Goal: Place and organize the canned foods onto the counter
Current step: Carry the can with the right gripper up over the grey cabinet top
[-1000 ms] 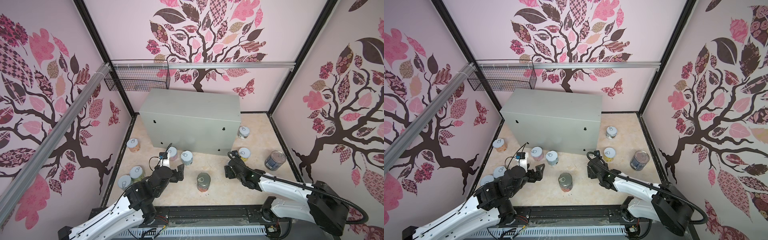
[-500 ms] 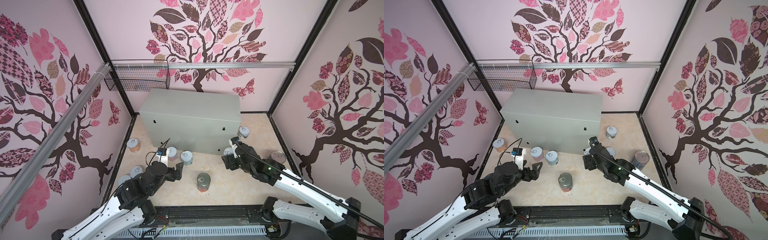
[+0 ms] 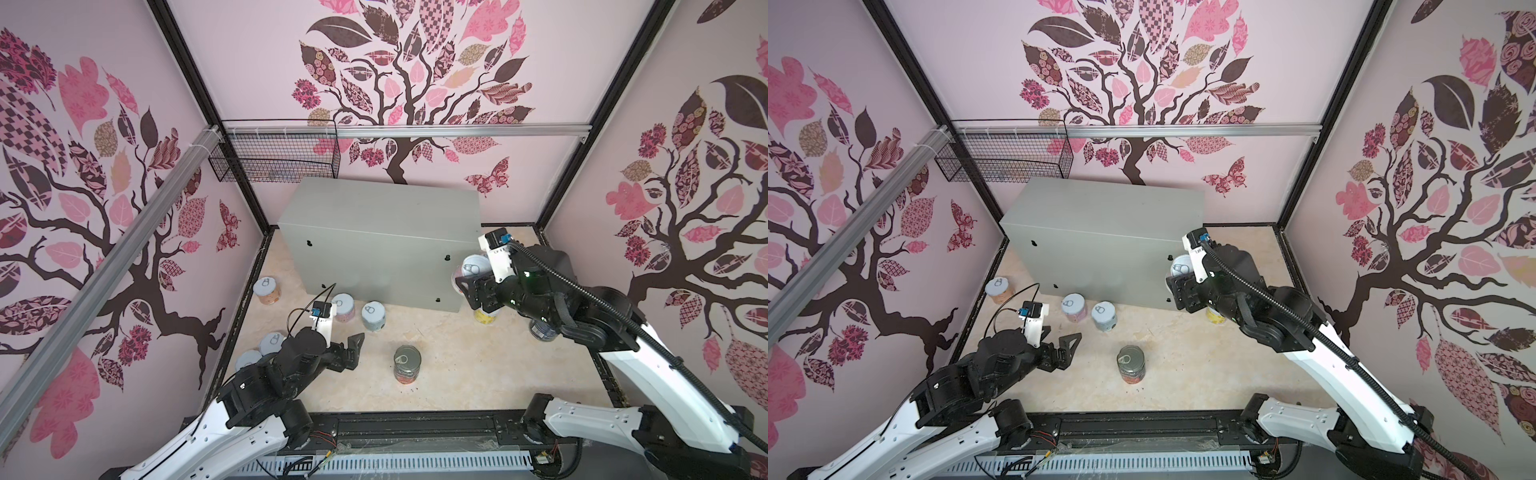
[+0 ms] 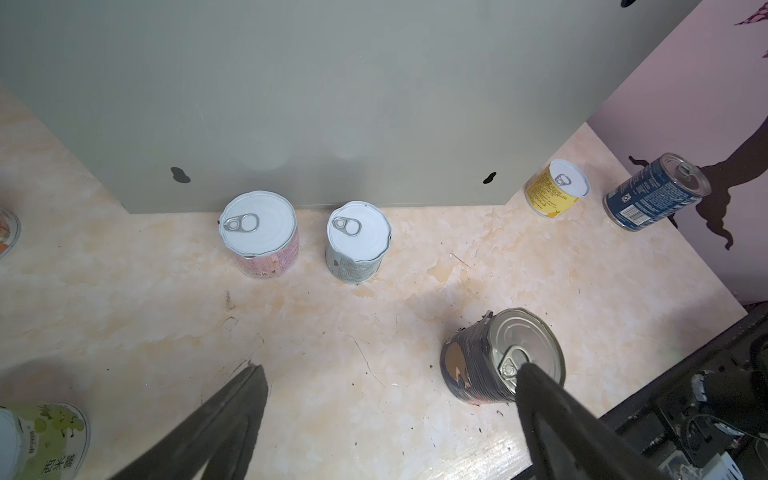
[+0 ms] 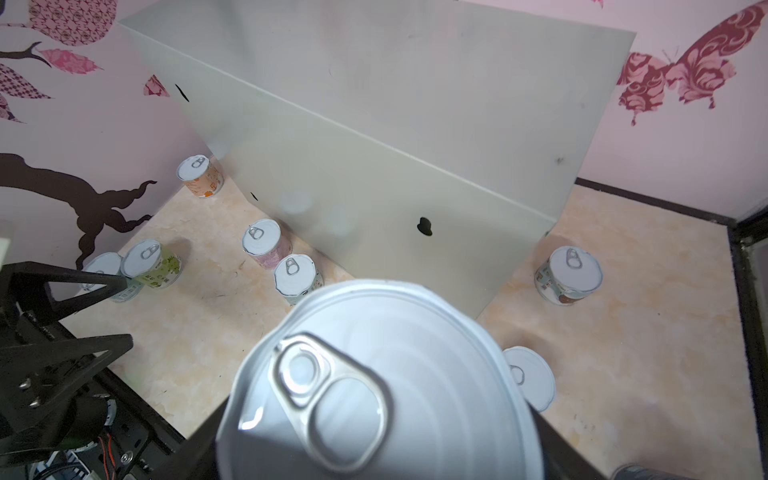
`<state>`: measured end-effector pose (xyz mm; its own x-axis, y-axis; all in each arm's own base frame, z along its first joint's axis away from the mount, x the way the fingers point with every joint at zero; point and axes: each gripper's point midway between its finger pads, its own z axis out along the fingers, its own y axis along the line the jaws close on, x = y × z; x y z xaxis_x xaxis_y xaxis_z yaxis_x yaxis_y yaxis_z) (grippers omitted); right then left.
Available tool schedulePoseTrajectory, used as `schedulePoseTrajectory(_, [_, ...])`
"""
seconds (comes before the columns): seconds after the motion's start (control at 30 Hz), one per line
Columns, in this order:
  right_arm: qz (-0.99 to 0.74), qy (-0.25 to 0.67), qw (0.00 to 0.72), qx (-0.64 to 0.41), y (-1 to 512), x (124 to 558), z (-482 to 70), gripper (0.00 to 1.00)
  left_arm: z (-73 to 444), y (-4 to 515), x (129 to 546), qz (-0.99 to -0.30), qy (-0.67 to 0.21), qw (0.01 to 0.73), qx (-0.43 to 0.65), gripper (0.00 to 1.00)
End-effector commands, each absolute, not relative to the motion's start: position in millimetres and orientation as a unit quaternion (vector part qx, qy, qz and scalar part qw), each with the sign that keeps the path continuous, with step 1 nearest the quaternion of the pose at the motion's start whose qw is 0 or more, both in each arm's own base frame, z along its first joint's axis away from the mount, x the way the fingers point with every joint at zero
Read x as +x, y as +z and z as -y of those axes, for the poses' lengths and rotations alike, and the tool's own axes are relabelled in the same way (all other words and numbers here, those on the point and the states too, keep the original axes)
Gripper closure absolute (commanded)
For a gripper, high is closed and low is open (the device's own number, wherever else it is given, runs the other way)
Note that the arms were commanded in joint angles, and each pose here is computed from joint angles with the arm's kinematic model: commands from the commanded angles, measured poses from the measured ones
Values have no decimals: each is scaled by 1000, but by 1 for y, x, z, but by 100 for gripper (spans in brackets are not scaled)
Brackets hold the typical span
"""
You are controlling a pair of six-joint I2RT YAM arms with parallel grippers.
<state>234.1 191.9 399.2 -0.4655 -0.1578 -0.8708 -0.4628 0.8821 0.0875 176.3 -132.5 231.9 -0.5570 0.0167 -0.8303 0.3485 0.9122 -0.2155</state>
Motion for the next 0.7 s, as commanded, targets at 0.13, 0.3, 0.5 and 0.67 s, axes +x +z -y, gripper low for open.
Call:
schedulePoseTrajectory(0.13, [-827, 143, 499, -216, 442, 255, -215, 63, 140, 234, 174, -861, -193, 454, 123, 3])
schedulePoseTrajectory(0.3, [-820, 123, 519, -208, 463, 284, -235, 63, 140, 236, 172, -856, -201, 460, 124, 3])
schedulePoseTrajectory(0.5, [-824, 114, 525, -181, 470, 334, -251, 62, 139, 239, 170, -852, -210, 463, 124, 3])
schedulePoseTrajectory(0.67, [-832, 123, 518, -155, 463, 381, -256, 63, 141, 240, 169, -849, -217, 465, 127, 3])
